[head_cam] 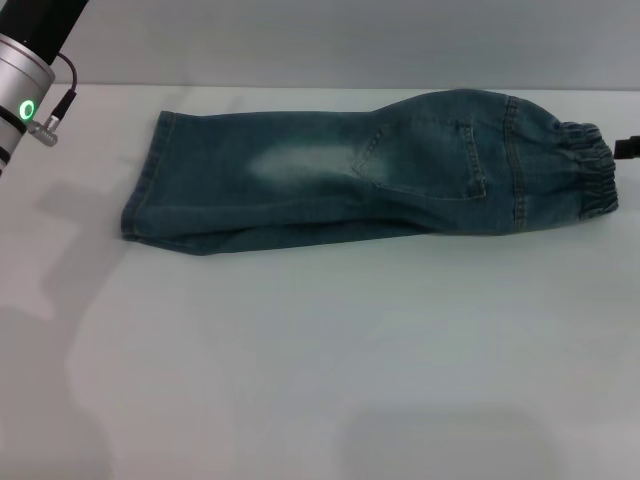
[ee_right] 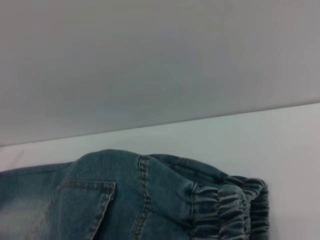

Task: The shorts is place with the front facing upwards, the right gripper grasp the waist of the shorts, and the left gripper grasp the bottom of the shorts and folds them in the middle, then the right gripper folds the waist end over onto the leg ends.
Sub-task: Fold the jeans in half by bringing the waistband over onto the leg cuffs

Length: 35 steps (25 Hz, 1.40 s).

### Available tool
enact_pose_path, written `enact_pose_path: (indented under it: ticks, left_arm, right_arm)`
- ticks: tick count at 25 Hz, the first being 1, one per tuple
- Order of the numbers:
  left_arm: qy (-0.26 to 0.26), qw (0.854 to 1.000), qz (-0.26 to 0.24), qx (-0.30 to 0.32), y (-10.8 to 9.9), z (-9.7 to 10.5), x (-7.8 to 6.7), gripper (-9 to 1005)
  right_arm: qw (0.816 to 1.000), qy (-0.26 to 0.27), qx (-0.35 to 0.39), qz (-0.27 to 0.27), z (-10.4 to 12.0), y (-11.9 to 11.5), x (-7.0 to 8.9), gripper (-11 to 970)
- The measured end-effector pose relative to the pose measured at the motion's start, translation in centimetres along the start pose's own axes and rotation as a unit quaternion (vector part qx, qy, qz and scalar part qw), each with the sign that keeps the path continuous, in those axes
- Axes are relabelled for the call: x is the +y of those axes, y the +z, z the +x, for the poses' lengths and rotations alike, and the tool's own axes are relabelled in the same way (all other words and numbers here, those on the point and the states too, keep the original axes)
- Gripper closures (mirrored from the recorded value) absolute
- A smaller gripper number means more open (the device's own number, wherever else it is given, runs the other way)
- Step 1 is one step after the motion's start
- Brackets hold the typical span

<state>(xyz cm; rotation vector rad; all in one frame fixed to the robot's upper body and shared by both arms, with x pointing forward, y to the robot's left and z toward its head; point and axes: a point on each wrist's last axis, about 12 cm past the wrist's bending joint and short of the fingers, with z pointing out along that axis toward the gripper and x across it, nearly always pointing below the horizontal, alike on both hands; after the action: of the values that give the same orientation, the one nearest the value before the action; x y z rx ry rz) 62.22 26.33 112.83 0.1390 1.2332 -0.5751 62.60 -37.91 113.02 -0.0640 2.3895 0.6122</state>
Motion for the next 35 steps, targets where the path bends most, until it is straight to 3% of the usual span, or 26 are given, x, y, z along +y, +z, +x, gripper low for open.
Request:
enact_pose_path:
  ticks: [13, 24, 35]
  left_arm:
    - [-0.007, 1.000, 0.000, -0.004, 0.3, 0.1, -0.3, 159]
    - [-0.014, 1.000, -0.003, 0.000, 0.2, 0.4, -0.4, 159]
    - [-0.016, 1.000, -0.007, -0.003, 0.1, 0.4, -0.3, 159]
  right_arm:
    - [0.999, -0.025, 0.009, 0.021, 1.2, 2.1, 0.5, 516]
    - [0.999, -0.031, -0.009, -0.035, 0.7, 2.8, 2.3, 516]
    - [0.999, -0.035, 0.013, -0.033, 1.6, 3.0, 2.2, 516]
